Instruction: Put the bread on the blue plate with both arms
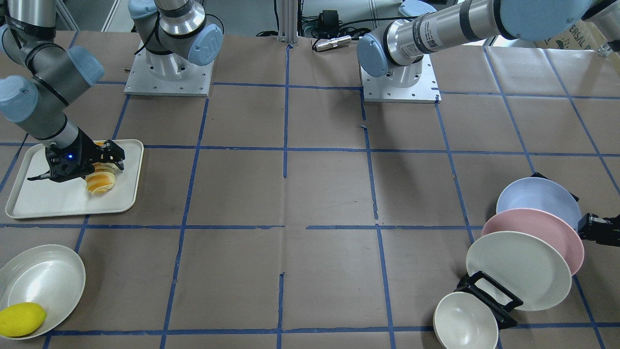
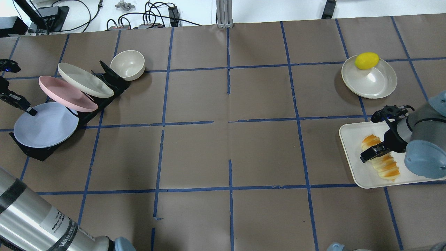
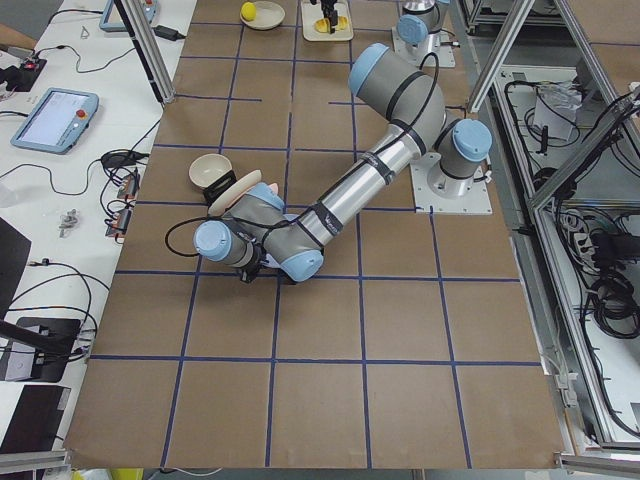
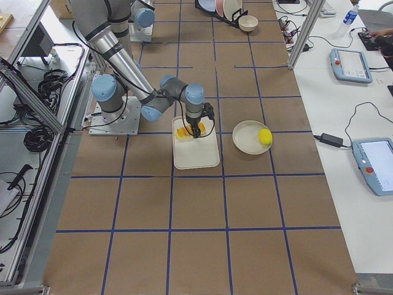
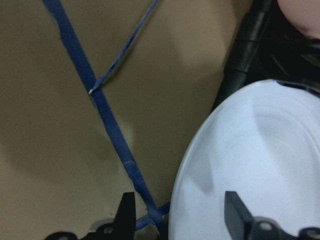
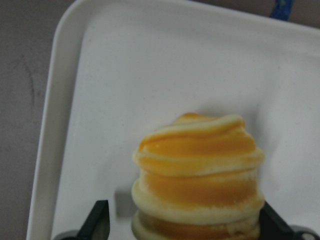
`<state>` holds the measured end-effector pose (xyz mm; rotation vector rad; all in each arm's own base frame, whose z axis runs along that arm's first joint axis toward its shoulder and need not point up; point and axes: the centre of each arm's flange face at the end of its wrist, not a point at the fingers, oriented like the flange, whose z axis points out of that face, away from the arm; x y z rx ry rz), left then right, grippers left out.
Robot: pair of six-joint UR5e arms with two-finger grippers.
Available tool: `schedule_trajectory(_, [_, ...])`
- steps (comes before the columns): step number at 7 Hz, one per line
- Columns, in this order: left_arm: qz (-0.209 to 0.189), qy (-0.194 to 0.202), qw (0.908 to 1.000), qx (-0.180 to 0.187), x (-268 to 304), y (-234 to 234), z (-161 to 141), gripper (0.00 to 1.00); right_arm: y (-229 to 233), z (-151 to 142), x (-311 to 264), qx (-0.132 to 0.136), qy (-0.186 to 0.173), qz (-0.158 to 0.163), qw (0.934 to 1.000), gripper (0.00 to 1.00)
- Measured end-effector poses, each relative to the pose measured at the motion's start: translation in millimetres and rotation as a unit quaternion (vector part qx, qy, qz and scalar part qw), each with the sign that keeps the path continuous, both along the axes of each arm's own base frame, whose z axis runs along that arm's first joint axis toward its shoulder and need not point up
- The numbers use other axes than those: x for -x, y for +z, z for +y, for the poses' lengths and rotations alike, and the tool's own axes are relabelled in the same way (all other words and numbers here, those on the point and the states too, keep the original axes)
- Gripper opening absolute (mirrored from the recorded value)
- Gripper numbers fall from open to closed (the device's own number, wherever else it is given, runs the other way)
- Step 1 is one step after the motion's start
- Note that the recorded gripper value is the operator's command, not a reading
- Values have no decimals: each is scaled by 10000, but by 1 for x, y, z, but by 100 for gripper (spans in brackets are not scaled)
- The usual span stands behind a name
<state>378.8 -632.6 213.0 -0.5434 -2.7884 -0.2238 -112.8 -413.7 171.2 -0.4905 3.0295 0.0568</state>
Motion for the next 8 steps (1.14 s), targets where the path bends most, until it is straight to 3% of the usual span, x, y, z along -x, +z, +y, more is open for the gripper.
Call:
schedule_trajectory(2, [-30,2,10000,29,0,12,1,13,21,10,-3,-117,-37,4,9999,47])
schedule_trajectory(3, [-46,5,10000,55,-1,23,4,13,27,13,-3,-136,-38,32,9999,40])
schedule_trajectory(4, [-96,-10,9999,76,0,42,9,13,29,14,-2,-171,-32,90,9998,40])
schedule_trajectory(5, [-126,-50,9999,59,-1,71,22,13,29,15,-1,-193,-26,136,9997,17])
schedule_trajectory(6, [-109,-65,9999,43,-2,100,39,13,30,15,0,-198,-22,165,9997,6])
schedule_trajectory(8, [-114,-64,9999,44,9,154,64,13,31,15,2,-240,-13,274,9993,5])
